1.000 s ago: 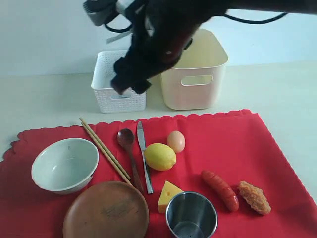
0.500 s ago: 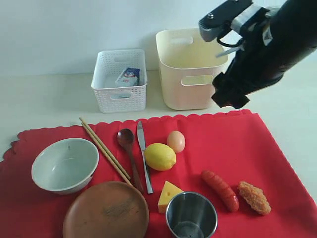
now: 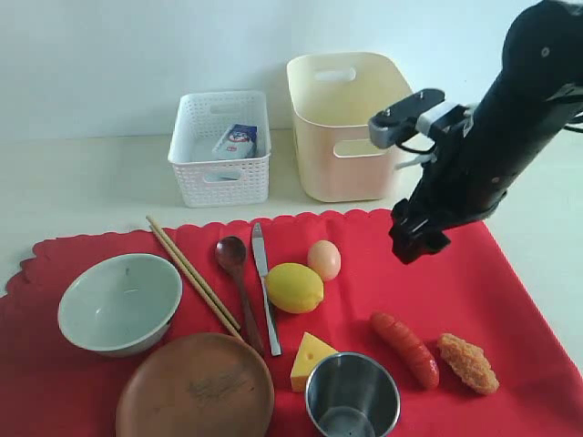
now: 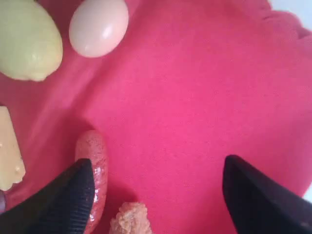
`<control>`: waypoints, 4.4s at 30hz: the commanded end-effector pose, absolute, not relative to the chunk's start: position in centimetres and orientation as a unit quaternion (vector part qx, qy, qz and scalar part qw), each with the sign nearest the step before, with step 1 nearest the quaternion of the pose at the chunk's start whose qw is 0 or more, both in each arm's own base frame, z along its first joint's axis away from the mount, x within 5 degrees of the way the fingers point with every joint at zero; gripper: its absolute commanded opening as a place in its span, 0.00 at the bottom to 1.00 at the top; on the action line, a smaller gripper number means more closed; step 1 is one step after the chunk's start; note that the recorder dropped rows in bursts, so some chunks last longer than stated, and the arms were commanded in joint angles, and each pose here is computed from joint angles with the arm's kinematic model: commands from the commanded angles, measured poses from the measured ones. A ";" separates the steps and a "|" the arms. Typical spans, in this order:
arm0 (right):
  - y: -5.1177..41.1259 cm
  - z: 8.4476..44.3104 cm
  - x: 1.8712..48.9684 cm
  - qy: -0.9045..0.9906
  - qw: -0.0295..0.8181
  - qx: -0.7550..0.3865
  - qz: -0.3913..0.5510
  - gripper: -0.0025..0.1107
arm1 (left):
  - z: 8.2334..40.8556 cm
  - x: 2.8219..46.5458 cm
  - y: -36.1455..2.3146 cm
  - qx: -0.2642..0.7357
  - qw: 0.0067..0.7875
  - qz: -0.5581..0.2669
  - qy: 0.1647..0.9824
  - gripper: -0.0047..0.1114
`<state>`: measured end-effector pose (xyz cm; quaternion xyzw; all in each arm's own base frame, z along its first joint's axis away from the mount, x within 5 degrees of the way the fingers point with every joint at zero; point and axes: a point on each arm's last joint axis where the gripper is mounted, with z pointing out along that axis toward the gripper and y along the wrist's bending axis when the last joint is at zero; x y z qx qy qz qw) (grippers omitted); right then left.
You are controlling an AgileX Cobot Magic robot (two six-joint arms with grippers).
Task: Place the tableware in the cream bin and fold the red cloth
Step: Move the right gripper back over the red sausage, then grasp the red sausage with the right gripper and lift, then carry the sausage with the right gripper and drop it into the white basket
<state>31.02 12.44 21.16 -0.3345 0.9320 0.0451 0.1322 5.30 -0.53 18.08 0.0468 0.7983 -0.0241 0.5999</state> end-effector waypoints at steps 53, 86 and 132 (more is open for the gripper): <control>15.5 13.6 30.4 0.921 -0.001 -0.382 0.077 0.57 | 18.1 5.3 -0.6 0.047 0.605 -0.028 0.794 0.04; 19.4 25.6 29.6 0.862 0.195 -0.380 0.272 0.02 | 18.1 5.3 -0.6 0.047 0.605 -0.028 0.794 0.04; 36.0 19.2 44.5 0.789 0.528 -0.144 0.278 0.02 | 18.1 5.3 -0.6 0.047 0.605 -0.028 0.794 0.04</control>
